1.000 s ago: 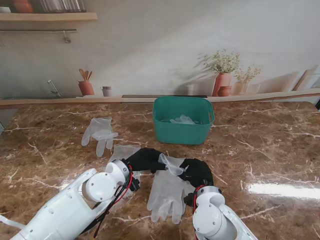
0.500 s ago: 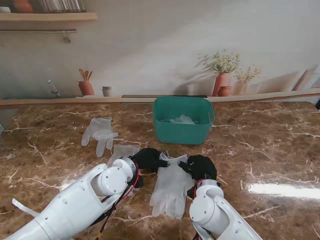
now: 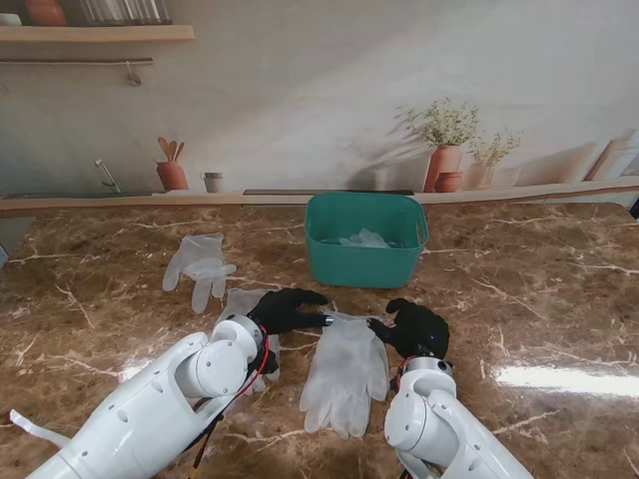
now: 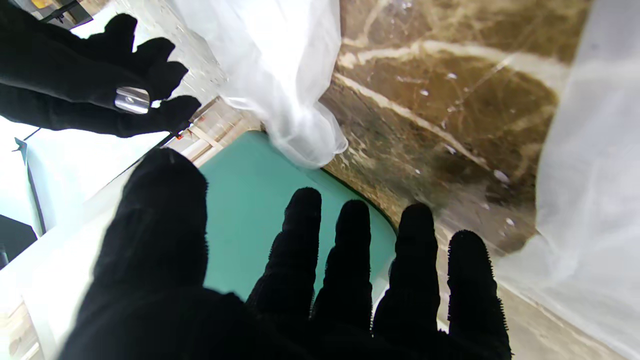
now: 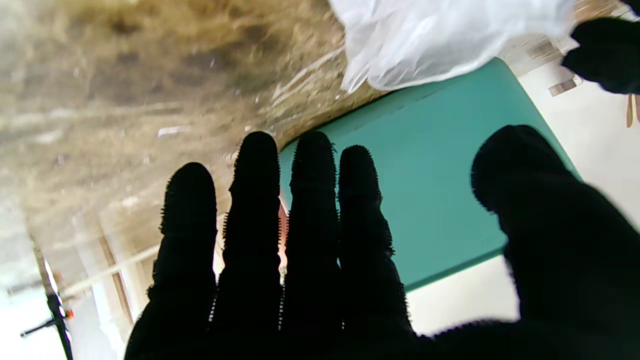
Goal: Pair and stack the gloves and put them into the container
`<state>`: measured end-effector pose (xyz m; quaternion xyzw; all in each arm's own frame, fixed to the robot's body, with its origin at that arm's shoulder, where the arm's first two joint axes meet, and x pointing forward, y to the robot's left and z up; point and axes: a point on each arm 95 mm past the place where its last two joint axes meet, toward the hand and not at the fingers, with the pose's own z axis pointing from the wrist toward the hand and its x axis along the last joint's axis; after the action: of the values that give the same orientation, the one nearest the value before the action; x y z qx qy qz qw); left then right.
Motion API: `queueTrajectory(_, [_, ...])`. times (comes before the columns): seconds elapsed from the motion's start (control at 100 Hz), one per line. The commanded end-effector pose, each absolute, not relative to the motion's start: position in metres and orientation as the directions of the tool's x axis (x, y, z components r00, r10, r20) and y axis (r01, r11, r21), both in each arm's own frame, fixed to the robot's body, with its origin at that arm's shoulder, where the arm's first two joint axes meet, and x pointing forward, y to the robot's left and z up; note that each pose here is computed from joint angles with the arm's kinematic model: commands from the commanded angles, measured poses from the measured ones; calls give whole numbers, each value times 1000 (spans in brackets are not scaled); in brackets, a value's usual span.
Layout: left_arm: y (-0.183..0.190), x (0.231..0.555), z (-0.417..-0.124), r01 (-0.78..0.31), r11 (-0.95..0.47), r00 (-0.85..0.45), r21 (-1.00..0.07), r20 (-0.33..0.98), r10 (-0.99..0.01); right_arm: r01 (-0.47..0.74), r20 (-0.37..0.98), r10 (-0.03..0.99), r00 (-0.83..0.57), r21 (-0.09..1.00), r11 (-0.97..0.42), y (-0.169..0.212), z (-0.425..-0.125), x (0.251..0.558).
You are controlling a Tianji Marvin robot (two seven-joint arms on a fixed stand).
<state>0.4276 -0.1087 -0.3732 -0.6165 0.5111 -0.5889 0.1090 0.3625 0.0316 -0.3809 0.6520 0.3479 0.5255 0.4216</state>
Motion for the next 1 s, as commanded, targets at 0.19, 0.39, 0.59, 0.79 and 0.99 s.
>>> queueTrajectory(0.19, [-87, 408, -360, -421, -472, -251, -774, 600, -759, 29, 312, 950, 36, 949, -313, 32, -369, 372])
queueTrajectory(0.39, [-76, 389, -352, -372, -496, -270, -785, 602, -751, 98, 229, 970, -76, 970, -221, 48, -369, 385])
queueTrajectory(0.59, [-66, 372, -342, -324, -523, -310, -788, 611, -728, 155, 160, 980, -114, 978, -141, 64, -379, 400])
queueTrajectory(0.79, [-53, 356, -334, -262, -534, -328, -804, 595, -734, 206, 71, 991, -116, 978, -46, 77, -396, 408])
queueTrajectory(0.99, [-44, 348, -333, -239, -542, -324, -806, 592, -738, 215, -25, 995, -94, 976, 45, 86, -407, 410])
